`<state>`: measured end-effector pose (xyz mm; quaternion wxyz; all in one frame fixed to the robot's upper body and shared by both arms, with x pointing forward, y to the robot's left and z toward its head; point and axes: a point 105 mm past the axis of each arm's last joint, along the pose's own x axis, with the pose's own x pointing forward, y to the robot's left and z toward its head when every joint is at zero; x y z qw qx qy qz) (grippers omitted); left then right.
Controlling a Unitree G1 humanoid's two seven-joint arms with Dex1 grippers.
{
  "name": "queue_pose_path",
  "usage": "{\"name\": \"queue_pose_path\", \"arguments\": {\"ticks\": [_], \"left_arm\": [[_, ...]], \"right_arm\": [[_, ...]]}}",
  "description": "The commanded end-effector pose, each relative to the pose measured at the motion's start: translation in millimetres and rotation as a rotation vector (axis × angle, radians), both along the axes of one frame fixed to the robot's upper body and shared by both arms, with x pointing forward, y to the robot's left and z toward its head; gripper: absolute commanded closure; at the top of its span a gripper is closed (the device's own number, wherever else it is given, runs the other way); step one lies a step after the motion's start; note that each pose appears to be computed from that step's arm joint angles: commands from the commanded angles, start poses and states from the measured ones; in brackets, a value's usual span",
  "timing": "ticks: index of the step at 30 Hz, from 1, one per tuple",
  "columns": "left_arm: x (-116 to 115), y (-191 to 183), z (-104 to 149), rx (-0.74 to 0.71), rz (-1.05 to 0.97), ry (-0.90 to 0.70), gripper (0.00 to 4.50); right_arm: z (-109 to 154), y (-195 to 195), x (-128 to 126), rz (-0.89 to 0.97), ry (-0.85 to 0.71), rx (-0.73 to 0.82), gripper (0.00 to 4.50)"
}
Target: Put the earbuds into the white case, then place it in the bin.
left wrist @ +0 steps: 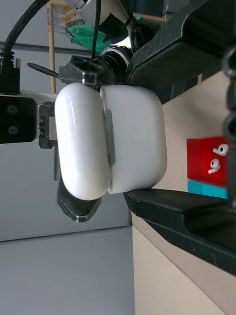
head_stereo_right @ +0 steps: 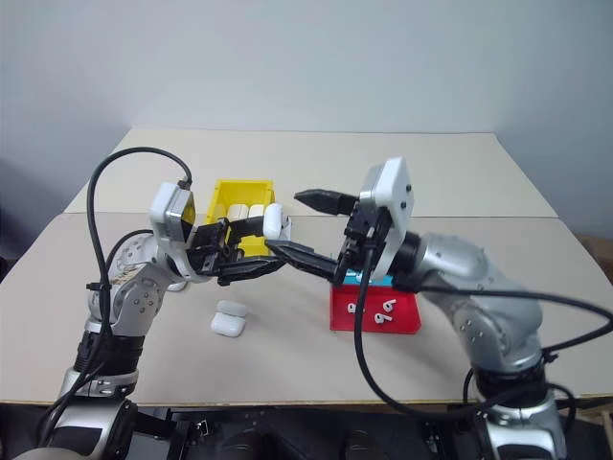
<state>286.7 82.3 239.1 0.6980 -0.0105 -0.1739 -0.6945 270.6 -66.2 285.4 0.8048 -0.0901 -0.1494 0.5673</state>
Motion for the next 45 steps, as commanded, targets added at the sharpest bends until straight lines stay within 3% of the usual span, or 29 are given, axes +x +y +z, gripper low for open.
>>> {"name": "queue_pose_path", "arguments": {"ticks": [1, 6, 12, 17, 21, 24, 31, 34, 45], "left_arm": [[-8.5, 2.7, 4.1, 0.006, -0.025, -0.050, 1.73], [-11.4, 4.2, 1.4, -0.001, -0.012, -0.050, 1.73], [-13.1, 6.4, 2.4, -0.017, 0.015, -0.060, 1.73], [-13.4, 7.0, 3.3, -0.035, 0.043, -0.059, 1.73], [-10.6, 10.1, 3.9, -0.045, 0.067, -0.047, 1.73], [-4.8, 14.8, 8.1, -0.063, 0.094, -0.038, 1.73], [1.1, 12.6, 15.2, -0.081, 0.072, -0.030, 1.73], [1.5, 8.7, 15.5, -0.070, 0.043, -0.029, 1.73], [7.8, -2.2, 8.5, -0.032, 0.025, -0.017, 1.73]], "right_arm": [[33.1, -37.2, 27.5, -0.128, -0.093, -0.063, 0.01], [-1.0, -52.1, 58.0, -0.093, -0.088, -0.499, 0.01], [-14.7, -57.1, 82.2, -0.080, -0.035, -0.693, 0.01], [-7.4, -48.9, 77.1, -0.051, -0.033, -0.621, 0.01], [-0.3, -48.3, 66.4, -0.045, 0.005, -0.476, 0.01], [3.3, -49.3, 51.5, -0.024, 0.059, -0.340, 0.59], [-5.0, -40.2, 29.7, -0.043, 0.197, -0.136, 3.06], [-11.0, -28.0, 24.7, -0.043, 0.237, -0.121, 4.07], [-3.0, -6.2, 5.5, 0.008, 0.282, -0.053, 4.07]]}}
